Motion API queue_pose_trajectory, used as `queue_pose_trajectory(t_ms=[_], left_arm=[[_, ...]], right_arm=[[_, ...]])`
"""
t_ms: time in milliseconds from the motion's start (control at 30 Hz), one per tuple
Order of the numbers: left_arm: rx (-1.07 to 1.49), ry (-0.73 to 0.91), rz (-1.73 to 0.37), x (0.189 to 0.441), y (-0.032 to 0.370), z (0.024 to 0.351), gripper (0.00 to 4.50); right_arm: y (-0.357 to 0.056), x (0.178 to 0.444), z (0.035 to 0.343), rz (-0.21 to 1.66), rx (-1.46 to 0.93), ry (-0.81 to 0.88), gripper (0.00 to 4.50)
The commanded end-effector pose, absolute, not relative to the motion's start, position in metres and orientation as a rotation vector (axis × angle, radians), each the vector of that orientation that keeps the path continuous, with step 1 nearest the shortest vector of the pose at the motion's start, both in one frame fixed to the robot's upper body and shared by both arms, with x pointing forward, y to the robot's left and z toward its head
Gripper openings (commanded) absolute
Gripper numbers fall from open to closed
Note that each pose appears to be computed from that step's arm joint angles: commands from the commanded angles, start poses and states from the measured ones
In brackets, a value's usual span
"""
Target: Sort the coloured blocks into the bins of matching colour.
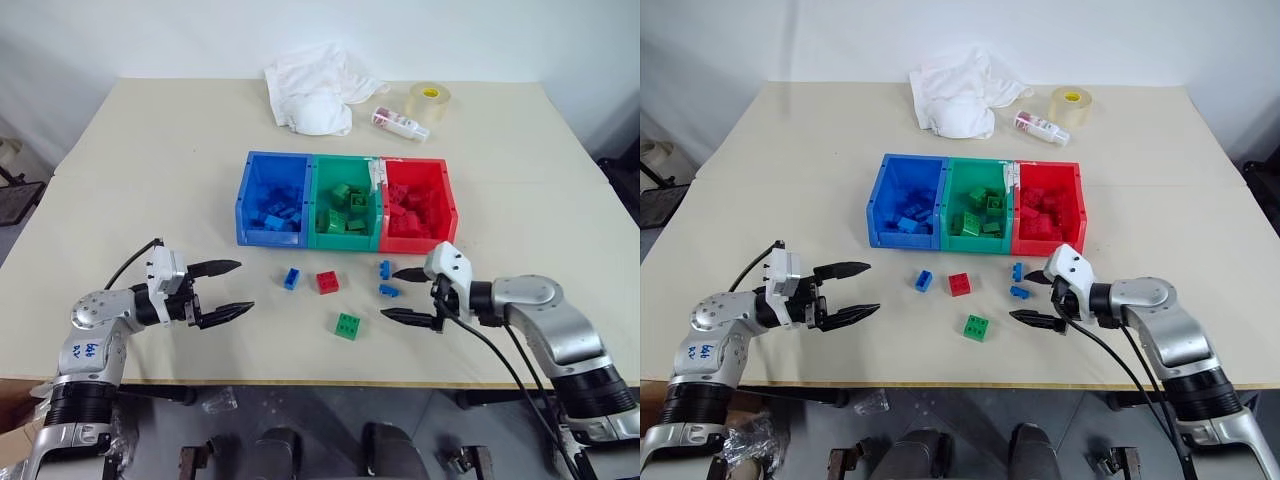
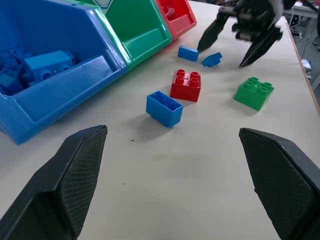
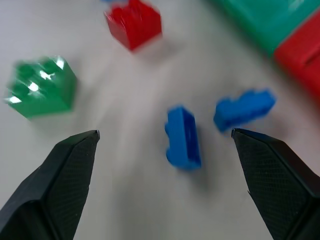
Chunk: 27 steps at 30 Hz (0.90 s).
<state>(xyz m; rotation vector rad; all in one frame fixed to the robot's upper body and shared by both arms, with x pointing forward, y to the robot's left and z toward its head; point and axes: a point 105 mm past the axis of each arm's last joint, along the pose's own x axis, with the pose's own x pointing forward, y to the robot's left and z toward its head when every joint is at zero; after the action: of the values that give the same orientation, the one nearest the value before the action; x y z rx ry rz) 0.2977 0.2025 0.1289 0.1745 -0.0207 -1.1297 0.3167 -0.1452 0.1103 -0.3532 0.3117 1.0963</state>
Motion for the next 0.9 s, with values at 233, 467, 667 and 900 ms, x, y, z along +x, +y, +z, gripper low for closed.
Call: queue_pose_trajectory(t_ms=[233,467,667,900], left_arm=[[0.188,-0.063,-1.091,0.29,0.208,0.139,4.5],[0.18,-0.073,-1.08,0.291,0.208,0.139,4.5],[0.178,-0.078,-1.083,0.295,0.206,0.138,4.5],[0.172,-0.087,-1.088,0.299,0.202,0.137,4.5]], right_arm=[[-0.138,0.323,0.123,1.097,-0.363,0.245,2.03],[-0.135,0.323,0.145,1.104,-0.386,0.197,0.54],[-0.102,0.327,0.193,1.19,-0.417,0.053,0.54],[-0.046,0.365,0.217,1.183,-0.485,-0.049,0.54]])
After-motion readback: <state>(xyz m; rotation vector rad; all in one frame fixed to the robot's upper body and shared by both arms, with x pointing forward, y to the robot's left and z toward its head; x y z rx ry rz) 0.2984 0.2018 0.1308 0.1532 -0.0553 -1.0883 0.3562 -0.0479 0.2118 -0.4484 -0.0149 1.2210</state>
